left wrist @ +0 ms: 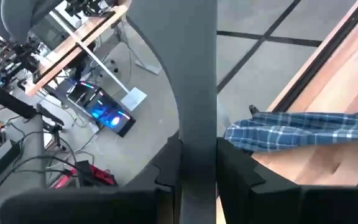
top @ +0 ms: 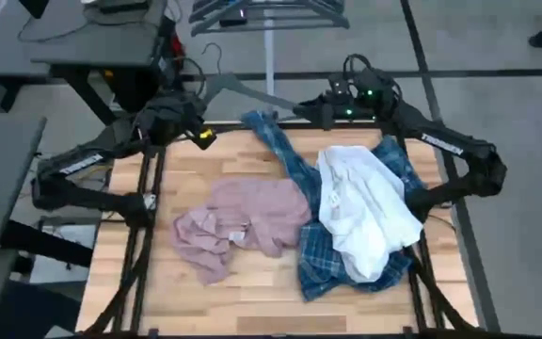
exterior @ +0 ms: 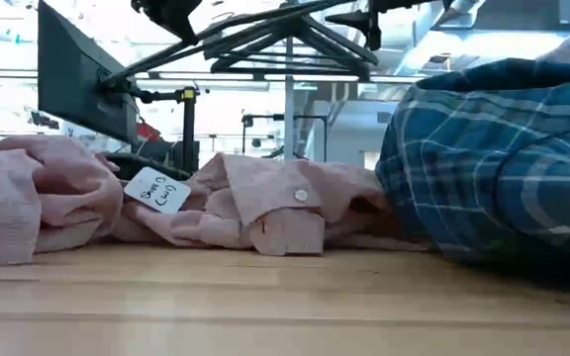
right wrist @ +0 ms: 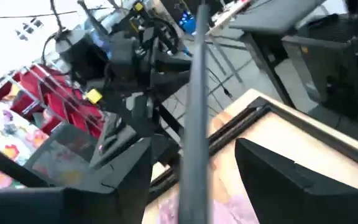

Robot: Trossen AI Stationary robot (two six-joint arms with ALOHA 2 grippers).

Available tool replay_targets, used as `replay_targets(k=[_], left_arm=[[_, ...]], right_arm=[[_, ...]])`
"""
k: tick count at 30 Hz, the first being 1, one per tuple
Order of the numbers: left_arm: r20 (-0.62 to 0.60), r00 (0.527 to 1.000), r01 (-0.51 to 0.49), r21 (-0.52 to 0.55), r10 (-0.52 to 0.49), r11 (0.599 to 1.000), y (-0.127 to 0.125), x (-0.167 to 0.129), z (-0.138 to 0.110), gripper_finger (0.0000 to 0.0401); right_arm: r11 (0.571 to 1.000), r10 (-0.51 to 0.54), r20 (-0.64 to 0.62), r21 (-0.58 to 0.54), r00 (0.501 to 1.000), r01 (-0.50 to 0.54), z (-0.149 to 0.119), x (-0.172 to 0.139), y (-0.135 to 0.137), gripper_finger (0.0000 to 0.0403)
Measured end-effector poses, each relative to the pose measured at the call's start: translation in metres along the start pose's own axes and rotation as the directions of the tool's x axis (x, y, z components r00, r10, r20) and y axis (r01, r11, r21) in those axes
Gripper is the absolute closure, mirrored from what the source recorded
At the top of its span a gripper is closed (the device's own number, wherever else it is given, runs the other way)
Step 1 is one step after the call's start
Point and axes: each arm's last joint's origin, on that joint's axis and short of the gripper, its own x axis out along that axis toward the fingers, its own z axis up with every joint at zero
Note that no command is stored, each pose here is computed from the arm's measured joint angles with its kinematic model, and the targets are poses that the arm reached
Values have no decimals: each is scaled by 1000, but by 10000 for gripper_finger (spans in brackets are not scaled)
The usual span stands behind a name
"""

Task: Hang clothes
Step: Hang the hanger on the hanger rack

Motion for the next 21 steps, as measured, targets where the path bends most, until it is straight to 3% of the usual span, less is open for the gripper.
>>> replay_targets(k=[5, 12, 14, 21], left_arm=[[0, 1000, 0, 12, 0, 1000, 0, 0, 0, 353], [2, 1000, -7, 13, 7, 1000, 0, 0, 0, 353], [3, 1000, -6, 10, 6, 1000, 0, 0, 1, 348], [0, 1000, 7, -46, -7, 999, 0, 0, 0, 275]], right_arm=[[1000, 3, -4, -1, 1000, -3, -1, 0, 1, 246], [1000, -13, -1, -8, 1000, 13, 0, 0, -1, 373], [1000, -17, 0, -19, 1000, 17, 0, -1, -3, 373], [998, -24, 11, -63, 1000, 24, 3, -2, -5, 373]])
